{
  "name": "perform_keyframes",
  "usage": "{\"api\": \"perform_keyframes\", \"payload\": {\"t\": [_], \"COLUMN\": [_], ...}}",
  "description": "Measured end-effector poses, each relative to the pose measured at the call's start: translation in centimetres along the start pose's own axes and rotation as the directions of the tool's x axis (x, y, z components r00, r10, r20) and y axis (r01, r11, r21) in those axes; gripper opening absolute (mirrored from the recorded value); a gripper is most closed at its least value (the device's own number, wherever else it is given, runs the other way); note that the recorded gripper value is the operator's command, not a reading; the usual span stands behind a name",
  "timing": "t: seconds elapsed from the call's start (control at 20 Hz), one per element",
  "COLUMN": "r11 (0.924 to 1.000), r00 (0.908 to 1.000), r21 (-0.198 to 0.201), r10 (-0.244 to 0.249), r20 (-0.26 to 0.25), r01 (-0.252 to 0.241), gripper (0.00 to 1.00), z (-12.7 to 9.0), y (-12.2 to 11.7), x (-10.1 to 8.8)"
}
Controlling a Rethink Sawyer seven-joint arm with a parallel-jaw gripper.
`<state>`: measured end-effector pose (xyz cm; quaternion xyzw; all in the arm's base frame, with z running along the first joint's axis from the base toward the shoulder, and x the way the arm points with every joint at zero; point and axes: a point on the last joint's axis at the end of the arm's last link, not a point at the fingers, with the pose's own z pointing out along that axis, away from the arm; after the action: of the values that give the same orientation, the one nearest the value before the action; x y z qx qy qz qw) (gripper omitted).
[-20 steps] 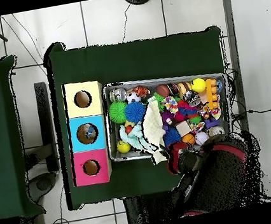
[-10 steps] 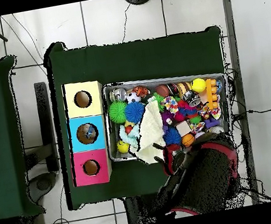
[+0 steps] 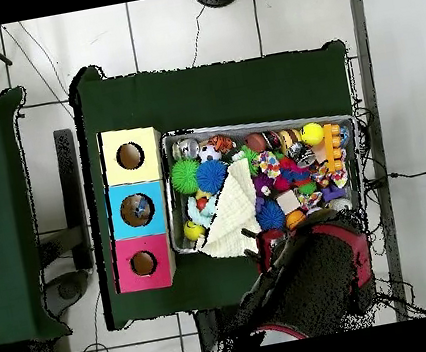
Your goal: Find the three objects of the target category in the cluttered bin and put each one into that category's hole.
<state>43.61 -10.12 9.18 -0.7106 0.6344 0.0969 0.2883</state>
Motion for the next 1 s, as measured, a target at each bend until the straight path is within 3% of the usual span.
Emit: {"api": "perform_keyframes", "payload": {"t": [0.3,0.45,0.55,0.9,1.0], "r11": [0.9946,0.9864,0.9849,0.9747,0.9748], "r00": [0.9936,0.9751,0.9691,0.9288,0.9260], "r21": [-0.103,-0.164,-0.173,-0.222,-0.221], "r10": [-0.016,-0.031,-0.033,-0.057,-0.057], "r20": [-0.112,-0.219,-0.244,-0.366,-0.373], "r01": [0.005,-0.006,-0.010,-0.028,-0.030], "gripper": [1.00,1.00,1.00,1.00,1.00], "z": [-0.8,-1.8,-2.0,-3.5,-3.7], "y": [2.0,3.4,3.6,4.8,4.8], "x": [1.5,3.5,4.0,6.2,6.3]}}
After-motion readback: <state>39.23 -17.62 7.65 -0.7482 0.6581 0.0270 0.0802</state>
